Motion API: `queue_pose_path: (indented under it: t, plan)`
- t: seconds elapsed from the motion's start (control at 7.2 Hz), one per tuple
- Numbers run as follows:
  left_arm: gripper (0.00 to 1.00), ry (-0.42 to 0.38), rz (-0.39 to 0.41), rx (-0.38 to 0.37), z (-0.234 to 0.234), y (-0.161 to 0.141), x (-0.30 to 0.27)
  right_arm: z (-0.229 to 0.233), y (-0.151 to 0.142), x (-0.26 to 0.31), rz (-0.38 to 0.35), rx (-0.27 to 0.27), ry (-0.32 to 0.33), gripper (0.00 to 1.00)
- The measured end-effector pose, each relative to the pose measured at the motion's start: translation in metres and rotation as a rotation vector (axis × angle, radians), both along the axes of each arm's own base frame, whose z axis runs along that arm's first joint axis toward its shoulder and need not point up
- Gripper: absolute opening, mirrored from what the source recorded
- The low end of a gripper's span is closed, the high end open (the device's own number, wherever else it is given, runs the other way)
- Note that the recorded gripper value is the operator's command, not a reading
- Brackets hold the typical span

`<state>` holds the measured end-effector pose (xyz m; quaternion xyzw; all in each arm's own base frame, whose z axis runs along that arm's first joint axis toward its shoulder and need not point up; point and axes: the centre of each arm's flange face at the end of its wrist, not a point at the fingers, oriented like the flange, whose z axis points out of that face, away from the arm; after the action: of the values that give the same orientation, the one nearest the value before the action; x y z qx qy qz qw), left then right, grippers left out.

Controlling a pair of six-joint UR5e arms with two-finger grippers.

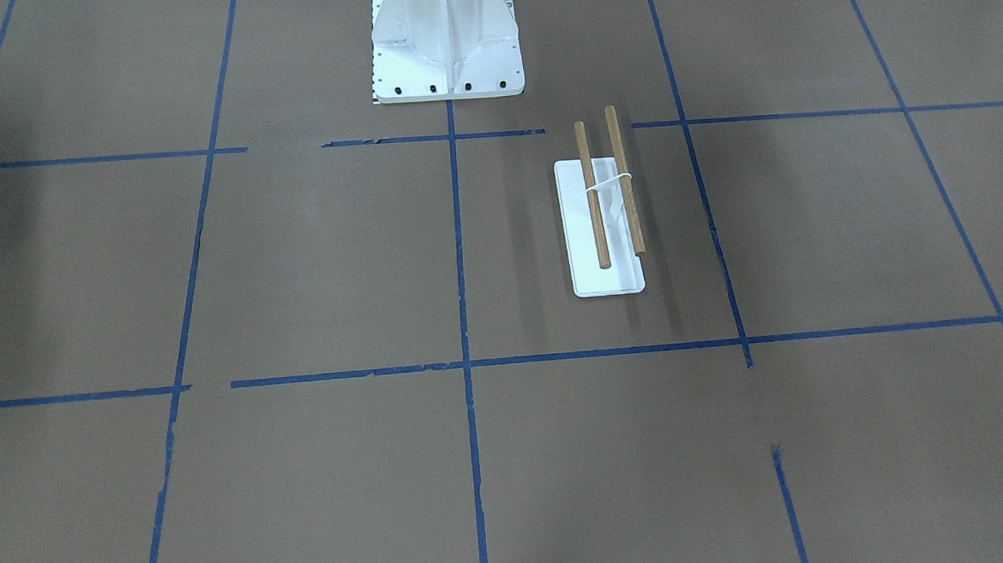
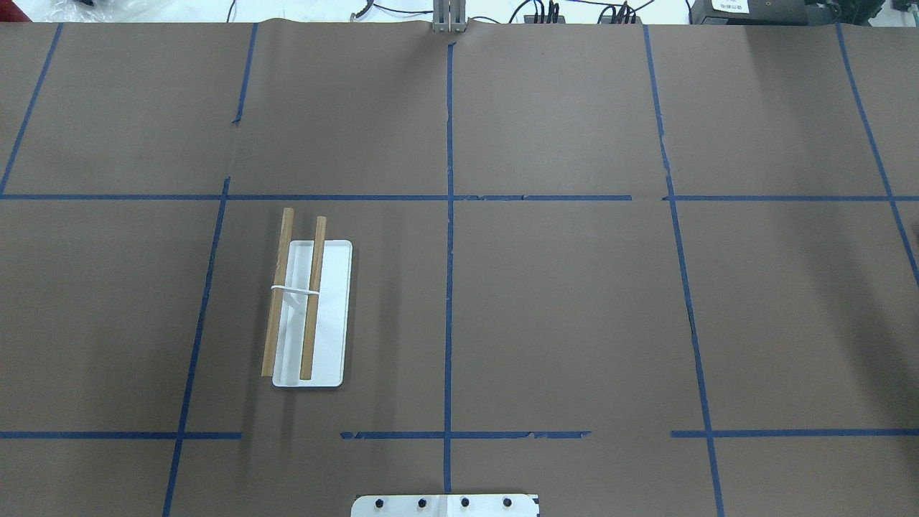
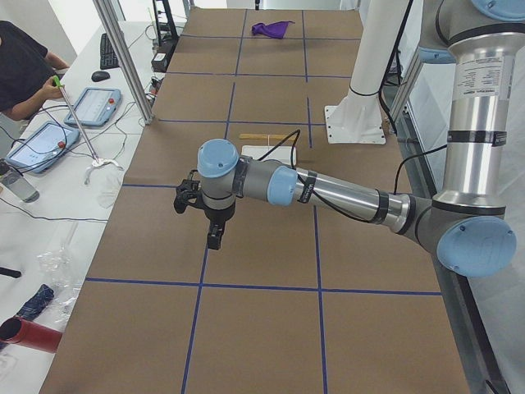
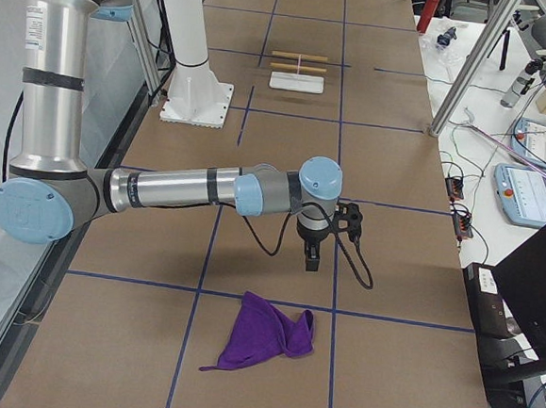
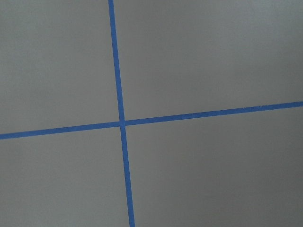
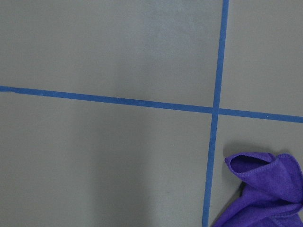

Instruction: Hang towel on rack

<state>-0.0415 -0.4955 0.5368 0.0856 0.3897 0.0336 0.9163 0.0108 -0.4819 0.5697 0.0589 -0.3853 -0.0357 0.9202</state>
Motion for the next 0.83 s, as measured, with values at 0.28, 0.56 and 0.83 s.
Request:
queue_pose_path:
  t: [0.28,0.56,0.83]
  plan:
    - [1.00,0.005,0.008,0.072,0.005,-0.002,0.004,0.007,-0.002,-0.005,-0.002,0.022,0.031,0.99]
    - [1.00,0.024,0.014,0.106,0.009,-0.001,0.007,0.053,-0.008,-0.001,0.002,0.018,0.099,0.97]
    - [1.00,0.033,0.018,0.117,0.006,0.000,0.007,0.120,-0.018,0.000,-0.034,0.063,0.135,0.85]
